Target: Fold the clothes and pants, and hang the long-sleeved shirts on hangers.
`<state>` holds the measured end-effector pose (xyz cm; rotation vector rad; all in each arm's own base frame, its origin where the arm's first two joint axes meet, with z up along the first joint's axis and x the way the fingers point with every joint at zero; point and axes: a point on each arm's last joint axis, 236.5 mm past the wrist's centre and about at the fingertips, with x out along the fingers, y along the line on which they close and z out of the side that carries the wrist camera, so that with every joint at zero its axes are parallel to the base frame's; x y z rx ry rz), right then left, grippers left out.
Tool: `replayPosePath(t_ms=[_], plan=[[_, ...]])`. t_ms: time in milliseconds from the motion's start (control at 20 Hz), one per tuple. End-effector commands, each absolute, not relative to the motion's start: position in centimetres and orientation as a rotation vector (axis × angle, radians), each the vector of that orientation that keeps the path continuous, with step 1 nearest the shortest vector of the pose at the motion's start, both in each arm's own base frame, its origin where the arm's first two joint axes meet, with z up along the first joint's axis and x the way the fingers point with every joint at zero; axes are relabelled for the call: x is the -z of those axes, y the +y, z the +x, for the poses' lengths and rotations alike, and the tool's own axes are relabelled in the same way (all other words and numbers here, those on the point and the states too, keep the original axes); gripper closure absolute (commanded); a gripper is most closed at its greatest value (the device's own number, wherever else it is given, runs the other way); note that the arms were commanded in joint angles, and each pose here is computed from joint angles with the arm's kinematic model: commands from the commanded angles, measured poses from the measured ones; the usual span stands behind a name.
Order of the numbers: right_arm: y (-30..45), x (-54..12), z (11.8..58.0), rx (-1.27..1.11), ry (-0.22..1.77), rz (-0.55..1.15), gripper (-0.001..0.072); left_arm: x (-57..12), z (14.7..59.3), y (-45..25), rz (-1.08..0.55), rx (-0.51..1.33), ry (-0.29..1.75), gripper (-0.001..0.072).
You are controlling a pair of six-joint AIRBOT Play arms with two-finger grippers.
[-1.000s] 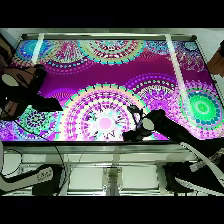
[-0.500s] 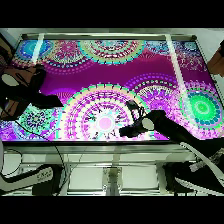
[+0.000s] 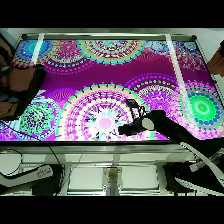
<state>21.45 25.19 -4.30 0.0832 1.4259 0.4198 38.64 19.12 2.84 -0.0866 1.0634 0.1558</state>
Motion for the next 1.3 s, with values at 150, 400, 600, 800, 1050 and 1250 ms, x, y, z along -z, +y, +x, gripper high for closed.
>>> replayPosePath(t_ms=[150,400,600,800,1050,1250], plan=[[25.4,4.2,21.5,-0.423,1.423,0.093,0.0581,-4.9,33.3,35.8,-0.699,-0.381,0.607,0.0224],[26.8,3.7,20.4,-0.447,1.466,0.182,0.0494,-1.8,33.3,39.3,-0.713,-0.352,0.559,0.0222],[27.5,3.4,20.0,-0.458,1.484,0.225,0.0494,-0.9,33.7,41.2,-0.679,-0.39,0.618,0.0222],[27.5,3.4,20.0,-0.458,1.482,0.229,0.0493,1.7,33.8,40.1,-0.698,-0.356,0.711,0.0223],[27.7,3.3,20.2,-0.459,1.472,0.236,0.0492,2.8,33.7,39.7,-0.674,-0.352,0.759,0.0235],[27.8,3.3,20.2,-0.461,1.475,0.245,0.0442,4.8,32.7,39.9,-0.693,-0.386,0.82,0.0235]])
